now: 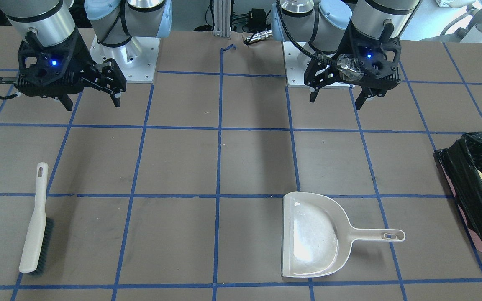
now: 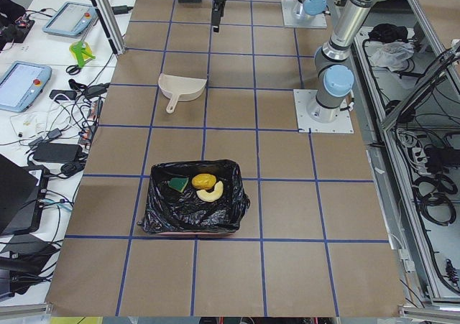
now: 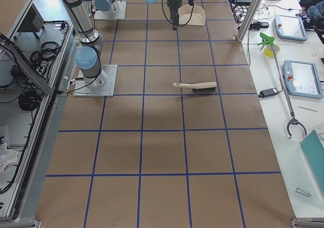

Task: Sweep and dump trash into bin

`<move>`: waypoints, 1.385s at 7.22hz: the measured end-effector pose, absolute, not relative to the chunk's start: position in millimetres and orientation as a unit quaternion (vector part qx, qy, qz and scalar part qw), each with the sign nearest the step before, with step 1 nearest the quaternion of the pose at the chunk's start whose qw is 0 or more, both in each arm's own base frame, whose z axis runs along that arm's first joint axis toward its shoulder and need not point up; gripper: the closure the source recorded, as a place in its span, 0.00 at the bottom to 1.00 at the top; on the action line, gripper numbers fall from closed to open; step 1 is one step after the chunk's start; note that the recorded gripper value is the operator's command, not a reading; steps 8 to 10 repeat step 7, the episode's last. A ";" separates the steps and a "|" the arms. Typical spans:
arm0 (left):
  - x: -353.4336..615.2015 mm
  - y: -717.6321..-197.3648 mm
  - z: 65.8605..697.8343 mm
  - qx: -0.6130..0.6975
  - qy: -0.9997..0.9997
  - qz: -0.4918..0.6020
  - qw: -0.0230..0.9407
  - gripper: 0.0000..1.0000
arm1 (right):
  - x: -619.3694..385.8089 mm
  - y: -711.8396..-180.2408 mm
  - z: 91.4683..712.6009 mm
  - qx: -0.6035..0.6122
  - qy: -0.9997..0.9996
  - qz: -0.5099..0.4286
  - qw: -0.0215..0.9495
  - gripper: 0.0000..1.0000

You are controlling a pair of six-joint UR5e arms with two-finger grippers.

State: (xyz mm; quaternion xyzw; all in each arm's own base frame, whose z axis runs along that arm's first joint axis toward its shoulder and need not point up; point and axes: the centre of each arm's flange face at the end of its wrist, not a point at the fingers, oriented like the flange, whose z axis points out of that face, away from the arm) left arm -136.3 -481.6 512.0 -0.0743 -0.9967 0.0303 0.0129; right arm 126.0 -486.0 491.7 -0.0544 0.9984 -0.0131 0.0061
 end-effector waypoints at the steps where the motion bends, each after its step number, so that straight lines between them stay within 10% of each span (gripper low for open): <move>1: -136.3 -481.7 512.0 -0.073 -0.997 0.030 0.013 0.00 | 126.1 -486.0 491.3 -0.054 0.998 -0.013 0.007 0.00; 10: -136.4 -482.4 511.2 -0.073 -0.997 0.030 0.014 0.00 | 125.7 -484.2 487.1 -0.053 0.999 0.001 0.006 0.00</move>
